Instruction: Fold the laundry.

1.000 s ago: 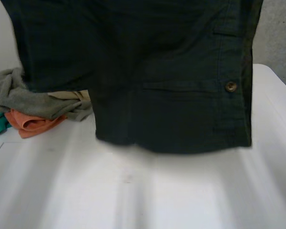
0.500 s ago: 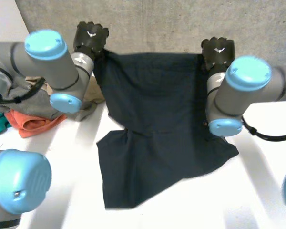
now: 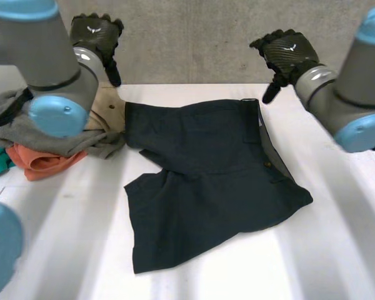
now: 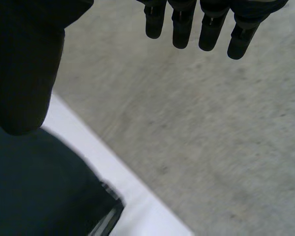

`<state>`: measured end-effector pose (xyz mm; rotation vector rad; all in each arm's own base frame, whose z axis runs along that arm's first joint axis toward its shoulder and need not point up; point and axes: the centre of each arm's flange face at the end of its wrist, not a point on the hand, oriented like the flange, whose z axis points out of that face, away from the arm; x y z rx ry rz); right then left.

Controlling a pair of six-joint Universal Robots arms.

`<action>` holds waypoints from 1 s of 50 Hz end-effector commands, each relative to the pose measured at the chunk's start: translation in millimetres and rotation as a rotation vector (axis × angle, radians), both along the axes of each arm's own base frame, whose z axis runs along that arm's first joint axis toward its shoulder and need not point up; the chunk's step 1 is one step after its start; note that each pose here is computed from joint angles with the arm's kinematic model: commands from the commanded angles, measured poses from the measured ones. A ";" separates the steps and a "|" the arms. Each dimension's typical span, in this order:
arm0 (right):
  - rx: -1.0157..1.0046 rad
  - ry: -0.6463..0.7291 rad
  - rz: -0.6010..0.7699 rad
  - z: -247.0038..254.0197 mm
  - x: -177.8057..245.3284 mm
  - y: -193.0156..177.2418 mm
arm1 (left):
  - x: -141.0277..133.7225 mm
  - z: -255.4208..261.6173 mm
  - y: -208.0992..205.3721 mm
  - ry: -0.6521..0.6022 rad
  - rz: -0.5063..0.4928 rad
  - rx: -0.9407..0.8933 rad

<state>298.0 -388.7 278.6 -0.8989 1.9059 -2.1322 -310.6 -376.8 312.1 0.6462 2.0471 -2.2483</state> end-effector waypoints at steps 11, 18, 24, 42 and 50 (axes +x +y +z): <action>0.397 0.398 0.211 -43.2 -85.5 74.1 | 42.3 -54.9 167.2 -0.134 -0.234 0.656; 0.440 0.449 0.310 -81.1 -104.1 94.0 | 48.9 -87.3 220.6 -0.176 -0.370 0.732; 0.420 0.439 0.303 -103.6 -115.4 92.7 | 51.4 -112.1 231.7 -0.199 -0.356 0.699; 0.316 0.354 0.319 -152.4 -107.7 82.4 | 42.6 -147.0 239.6 -0.264 -0.328 0.685; 0.337 0.258 0.299 -150.8 -99.2 82.7 | 38.5 -152.5 240.9 -0.279 -0.336 0.637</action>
